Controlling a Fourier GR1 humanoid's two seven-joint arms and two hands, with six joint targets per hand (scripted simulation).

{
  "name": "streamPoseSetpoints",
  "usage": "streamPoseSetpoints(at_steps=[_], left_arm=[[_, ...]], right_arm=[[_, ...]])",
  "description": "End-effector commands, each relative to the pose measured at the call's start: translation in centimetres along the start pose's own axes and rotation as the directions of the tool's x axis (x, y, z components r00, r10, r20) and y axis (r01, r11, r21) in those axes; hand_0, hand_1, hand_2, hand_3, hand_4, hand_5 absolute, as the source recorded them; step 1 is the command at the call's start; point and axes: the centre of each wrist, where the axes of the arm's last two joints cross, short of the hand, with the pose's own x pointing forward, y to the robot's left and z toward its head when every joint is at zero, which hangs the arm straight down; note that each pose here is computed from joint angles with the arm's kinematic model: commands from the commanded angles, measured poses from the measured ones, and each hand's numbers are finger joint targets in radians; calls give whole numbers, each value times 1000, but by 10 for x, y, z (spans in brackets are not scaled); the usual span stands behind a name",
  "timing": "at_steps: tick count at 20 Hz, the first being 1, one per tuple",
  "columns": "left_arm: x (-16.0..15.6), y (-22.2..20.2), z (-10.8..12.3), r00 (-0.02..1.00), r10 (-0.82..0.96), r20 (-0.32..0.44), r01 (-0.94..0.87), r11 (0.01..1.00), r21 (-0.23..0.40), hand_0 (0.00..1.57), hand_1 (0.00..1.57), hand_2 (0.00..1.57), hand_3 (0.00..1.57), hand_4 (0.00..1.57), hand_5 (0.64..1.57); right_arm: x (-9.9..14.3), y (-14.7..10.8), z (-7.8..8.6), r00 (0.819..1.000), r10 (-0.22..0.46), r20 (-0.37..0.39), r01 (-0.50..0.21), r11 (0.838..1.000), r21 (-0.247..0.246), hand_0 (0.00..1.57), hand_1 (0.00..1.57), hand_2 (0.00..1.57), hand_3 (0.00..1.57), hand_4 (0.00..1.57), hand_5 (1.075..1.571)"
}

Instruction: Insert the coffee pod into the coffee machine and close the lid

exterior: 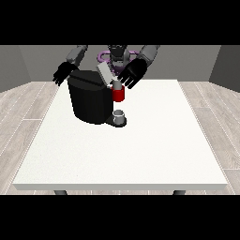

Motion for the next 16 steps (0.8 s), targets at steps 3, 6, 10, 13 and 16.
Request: streamPoseSetpoints(at_steps=[3,6,10,13,16], left_arm=[[-7,-15,3,1000,-6,-12,5,999,-44,1164,1164,1239,1182,492,1571],[-3,25,0,1000,-18,-19,18,1000,3,1208,1208,1265,1191,493,1571],[-4,-14,0,1000,1,-17,-1,1000,4,1230,1230,1274,1180,481,1571],[-4,7,0,1000,5,-5,-5,1000,8,1220,1220,1252,1152,467,1571],[8,-15,-5,1000,-5,-21,4,999,-32,1204,1204,1226,1089,463,1571]], right_arm=[[-7,8,7,1000,-14,1,14,1000,-18,0,0,0,0,435,1571],[15,22,-2,1000,5,20,-5,1000,10,0,0,0,0,415,1571],[4,12,2,1000,8,20,-7,1000,-15,0,0,0,0,433,1571],[-4,7,5,999,14,34,-14,1000,-18,0,0,0,0,364,1571],[6,-1,-5,1000,7,10,-7,1000,-10,0,0,0,0,380,1571]])
